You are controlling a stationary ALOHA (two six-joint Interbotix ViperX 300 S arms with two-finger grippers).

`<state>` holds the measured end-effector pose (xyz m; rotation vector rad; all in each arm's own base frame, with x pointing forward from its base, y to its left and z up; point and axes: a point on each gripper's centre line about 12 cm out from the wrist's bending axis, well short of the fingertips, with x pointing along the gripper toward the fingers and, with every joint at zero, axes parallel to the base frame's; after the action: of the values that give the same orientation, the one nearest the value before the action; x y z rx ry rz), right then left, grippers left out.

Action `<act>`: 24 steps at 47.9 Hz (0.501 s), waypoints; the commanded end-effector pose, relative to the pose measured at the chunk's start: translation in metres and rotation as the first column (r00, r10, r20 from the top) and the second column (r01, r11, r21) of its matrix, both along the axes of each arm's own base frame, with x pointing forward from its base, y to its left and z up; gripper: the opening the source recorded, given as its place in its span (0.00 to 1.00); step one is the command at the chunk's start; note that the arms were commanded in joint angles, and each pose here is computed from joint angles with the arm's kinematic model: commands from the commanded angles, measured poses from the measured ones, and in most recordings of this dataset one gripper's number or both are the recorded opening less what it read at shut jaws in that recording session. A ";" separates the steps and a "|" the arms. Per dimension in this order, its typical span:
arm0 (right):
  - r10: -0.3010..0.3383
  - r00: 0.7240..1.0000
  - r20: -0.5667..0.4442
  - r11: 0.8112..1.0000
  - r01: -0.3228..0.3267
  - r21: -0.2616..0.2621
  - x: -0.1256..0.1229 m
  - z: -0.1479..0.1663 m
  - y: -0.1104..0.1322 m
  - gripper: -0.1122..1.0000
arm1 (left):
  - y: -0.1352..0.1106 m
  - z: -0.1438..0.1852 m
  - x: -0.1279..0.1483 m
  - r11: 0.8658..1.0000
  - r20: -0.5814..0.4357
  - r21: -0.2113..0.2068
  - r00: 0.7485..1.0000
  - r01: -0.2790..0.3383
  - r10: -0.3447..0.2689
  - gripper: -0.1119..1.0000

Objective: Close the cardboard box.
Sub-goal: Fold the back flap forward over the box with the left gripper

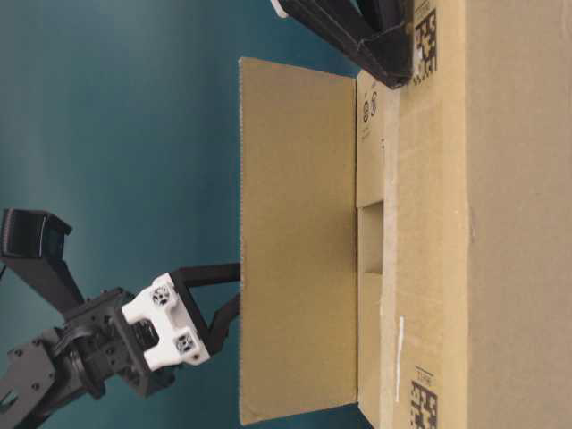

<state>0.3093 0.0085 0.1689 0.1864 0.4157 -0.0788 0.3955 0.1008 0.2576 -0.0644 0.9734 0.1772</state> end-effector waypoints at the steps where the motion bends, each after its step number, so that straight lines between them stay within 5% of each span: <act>1: -0.009 0.999 0.033 1.000 0.009 -0.002 0.005 0.008 -0.003 0.10 | -0.011 0.017 -0.002 1.000 0.063 0.005 0.998 0.009 -0.010 0.10; 24: -0.015 0.999 0.032 1.000 0.015 -0.004 0.004 0.008 -0.005 0.10 | -0.043 -0.029 -0.027 0.997 0.121 -0.074 0.992 -0.036 0.045 0.10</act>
<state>0.3094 0.0070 0.1686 0.1856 0.4153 -0.0833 0.3704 0.0611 0.2223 -0.1547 0.9072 0.1756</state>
